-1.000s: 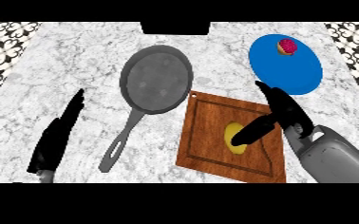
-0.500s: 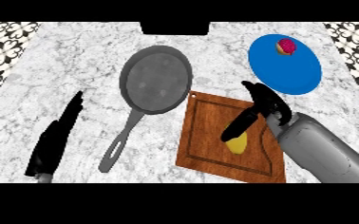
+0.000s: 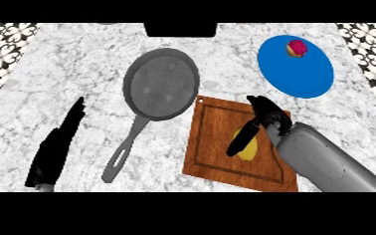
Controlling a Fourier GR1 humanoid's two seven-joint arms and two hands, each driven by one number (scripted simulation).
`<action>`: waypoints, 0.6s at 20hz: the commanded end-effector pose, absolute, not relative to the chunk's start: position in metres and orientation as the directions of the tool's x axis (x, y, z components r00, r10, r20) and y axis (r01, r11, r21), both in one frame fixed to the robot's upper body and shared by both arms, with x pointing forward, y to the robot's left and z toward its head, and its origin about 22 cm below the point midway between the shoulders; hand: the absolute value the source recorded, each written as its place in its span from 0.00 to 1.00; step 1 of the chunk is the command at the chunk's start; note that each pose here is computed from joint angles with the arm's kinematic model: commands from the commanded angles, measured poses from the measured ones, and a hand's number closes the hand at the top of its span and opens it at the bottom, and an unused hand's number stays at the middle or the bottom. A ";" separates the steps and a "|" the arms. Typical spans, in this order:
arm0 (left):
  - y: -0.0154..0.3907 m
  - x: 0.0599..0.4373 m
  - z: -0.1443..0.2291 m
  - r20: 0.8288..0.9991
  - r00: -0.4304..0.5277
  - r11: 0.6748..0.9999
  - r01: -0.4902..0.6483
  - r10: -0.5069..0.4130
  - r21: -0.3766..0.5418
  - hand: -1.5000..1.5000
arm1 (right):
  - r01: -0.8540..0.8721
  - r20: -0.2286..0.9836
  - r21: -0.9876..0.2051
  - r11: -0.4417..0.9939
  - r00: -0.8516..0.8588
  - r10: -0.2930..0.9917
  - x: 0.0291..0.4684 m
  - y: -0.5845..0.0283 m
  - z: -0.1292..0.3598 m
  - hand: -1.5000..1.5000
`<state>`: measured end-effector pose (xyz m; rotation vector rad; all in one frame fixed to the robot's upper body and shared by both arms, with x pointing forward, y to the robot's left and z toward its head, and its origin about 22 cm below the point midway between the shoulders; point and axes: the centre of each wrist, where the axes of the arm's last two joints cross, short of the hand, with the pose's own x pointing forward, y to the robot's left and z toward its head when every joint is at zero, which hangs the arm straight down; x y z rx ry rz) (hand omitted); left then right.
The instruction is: Pick the lemon from the cutting board and place it in the pan
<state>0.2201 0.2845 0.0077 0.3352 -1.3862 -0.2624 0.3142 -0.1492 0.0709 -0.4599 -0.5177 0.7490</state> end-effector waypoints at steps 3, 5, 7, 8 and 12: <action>0.284 0.212 0.003 0.913 0.176 0.926 -0.014 -0.369 0.377 0.50 | -0.538 0.089 -0.538 0.649 0.729 0.679 0.306 -0.138 0.053 0.00; 0.275 0.228 0.006 0.914 0.169 0.926 -0.022 -0.368 0.377 0.50 | -0.544 0.069 -0.532 0.648 0.736 0.674 0.312 -0.151 0.046 0.00; 0.299 0.225 0.002 0.911 0.170 0.924 -0.012 -0.376 0.383 0.50 | -0.538 0.079 -0.545 0.643 0.731 0.678 0.311 -0.129 0.057 0.00; 0.286 0.222 0.005 0.911 0.176 0.925 -0.007 -0.372 0.379 0.50 | -0.543 0.074 -0.524 0.656 0.739 0.670 0.313 -0.124 0.040 0.00; 0.292 0.231 0.013 0.908 0.179 0.921 -0.023 -0.378 0.388 0.50 | -0.545 0.066 -0.523 0.655 0.741 0.669 0.318 -0.138 0.030 0.00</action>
